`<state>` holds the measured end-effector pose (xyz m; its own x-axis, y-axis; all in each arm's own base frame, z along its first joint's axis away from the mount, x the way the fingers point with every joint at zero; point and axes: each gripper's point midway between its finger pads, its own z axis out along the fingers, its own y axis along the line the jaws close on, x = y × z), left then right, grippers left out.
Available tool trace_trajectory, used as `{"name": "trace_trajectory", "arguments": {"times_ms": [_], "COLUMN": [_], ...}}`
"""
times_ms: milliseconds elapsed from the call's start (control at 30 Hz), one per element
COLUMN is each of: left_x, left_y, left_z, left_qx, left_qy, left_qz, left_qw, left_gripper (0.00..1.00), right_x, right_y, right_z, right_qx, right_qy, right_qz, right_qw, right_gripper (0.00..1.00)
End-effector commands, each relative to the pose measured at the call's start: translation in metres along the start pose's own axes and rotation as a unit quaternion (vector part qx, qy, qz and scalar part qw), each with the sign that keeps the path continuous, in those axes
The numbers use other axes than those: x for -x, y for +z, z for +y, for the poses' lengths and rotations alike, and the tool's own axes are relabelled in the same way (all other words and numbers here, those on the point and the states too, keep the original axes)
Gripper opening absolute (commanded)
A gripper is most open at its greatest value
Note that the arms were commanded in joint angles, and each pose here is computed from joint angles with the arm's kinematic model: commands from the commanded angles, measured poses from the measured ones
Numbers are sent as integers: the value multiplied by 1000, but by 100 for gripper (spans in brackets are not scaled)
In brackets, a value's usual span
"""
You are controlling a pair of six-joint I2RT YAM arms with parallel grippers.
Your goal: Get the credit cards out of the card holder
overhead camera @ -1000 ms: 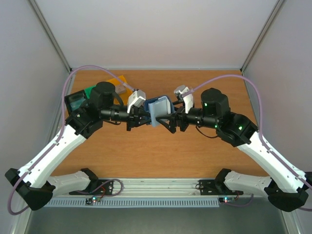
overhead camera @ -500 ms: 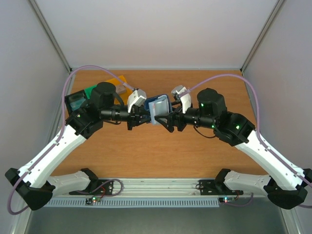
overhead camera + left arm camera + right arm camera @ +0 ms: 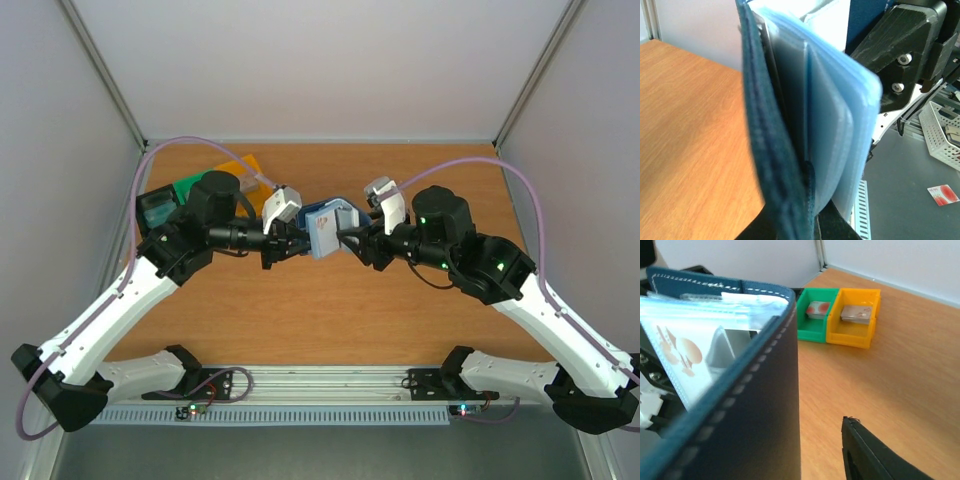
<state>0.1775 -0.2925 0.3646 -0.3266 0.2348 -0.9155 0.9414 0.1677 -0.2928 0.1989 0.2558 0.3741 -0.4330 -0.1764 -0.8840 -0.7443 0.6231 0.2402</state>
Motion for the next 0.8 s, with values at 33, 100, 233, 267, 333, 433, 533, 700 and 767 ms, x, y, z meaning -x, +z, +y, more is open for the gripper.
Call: {"name": "trace_trajectory", "arguments": {"times_ms": [33, 100, 233, 267, 333, 433, 533, 700, 767], "left_x": [9, 6, 1, 0, -3, -7, -7, 6, 11], "left_y": [-6, -6, -7, -8, -10, -12, -15, -12, -9], "left_z": [-16, -21, -30, -33, -39, -44, -47, -30, -19], "left_qx": [-26, -40, -67, -72, -87, -96, -98, -50, -26], "left_qy": [33, 34, 34, 36, 41, 51, 67, 75, 56], "left_qz": [-27, -27, -24, -24, -23, -22, -26, -50, -58], "left_qw": [999, 998, 997, 996, 995, 994, 993, 995, 996], "left_gripper": [0, 0, 4, 13, 31, 53, 69, 88, 81], "right_x": [2, 2, 3, 4, 5, 7, 7, 8, 9], "right_y": [-13, -13, -13, -14, -17, -20, -21, -18, -16], "right_z": [-4, 3, 14, 14, 11, 9, 10, 9, 16], "right_qx": [-20, -2, 30, 28, 21, 14, 15, 9, 31], "right_qy": [-17, -20, -18, -17, -14, -7, -2, 12, 11], "right_qz": [4, 7, 8, 6, 2, -3, 0, 10, 12], "right_qw": [1000, 1000, 999, 999, 1000, 1000, 1000, 1000, 999], "right_gripper": [36, 31, 9, 3, 1, 1, 1, 1, 1]}}
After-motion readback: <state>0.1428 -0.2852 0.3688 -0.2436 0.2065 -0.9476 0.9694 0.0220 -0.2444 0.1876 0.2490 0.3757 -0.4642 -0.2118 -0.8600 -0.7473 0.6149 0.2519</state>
